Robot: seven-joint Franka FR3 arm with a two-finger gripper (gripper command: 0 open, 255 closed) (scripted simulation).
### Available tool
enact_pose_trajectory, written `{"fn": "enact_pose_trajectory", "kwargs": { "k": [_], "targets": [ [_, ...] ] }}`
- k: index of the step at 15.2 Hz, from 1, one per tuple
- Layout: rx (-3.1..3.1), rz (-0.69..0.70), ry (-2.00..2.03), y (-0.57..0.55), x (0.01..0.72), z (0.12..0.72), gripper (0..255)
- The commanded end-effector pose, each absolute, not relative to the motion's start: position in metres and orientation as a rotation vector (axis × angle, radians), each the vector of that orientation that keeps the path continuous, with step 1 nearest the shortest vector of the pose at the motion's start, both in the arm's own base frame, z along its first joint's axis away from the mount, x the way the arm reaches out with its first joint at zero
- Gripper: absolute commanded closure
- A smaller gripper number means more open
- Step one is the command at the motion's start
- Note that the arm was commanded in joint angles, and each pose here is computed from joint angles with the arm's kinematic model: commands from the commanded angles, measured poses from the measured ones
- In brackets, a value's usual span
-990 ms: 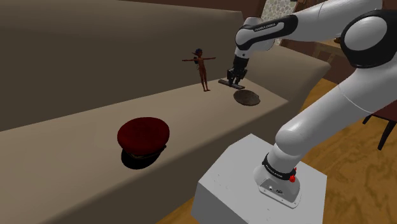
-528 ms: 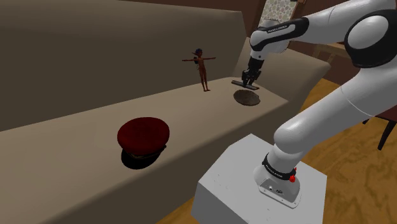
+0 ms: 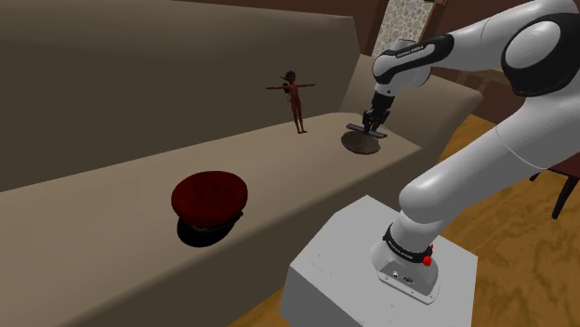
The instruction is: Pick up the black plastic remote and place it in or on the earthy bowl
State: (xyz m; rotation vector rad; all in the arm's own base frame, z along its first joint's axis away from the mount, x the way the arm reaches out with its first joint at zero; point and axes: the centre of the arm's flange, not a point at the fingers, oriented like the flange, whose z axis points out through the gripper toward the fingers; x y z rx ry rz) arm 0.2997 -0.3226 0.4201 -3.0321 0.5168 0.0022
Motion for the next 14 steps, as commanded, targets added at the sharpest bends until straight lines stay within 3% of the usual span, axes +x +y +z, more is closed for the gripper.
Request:
{"fn": "enact_pose_trajectory", "kwargs": {
  "k": [1,13,14],
  "targets": [
    [-3.032,0.001,0.517,-0.323,0.299,0.411,255],
    [-3.032,0.001,0.517,-0.323,0.299,0.388,255],
    [-3.032,0.001,0.517,-0.323,0.299,0.388,0]
  ]
}}
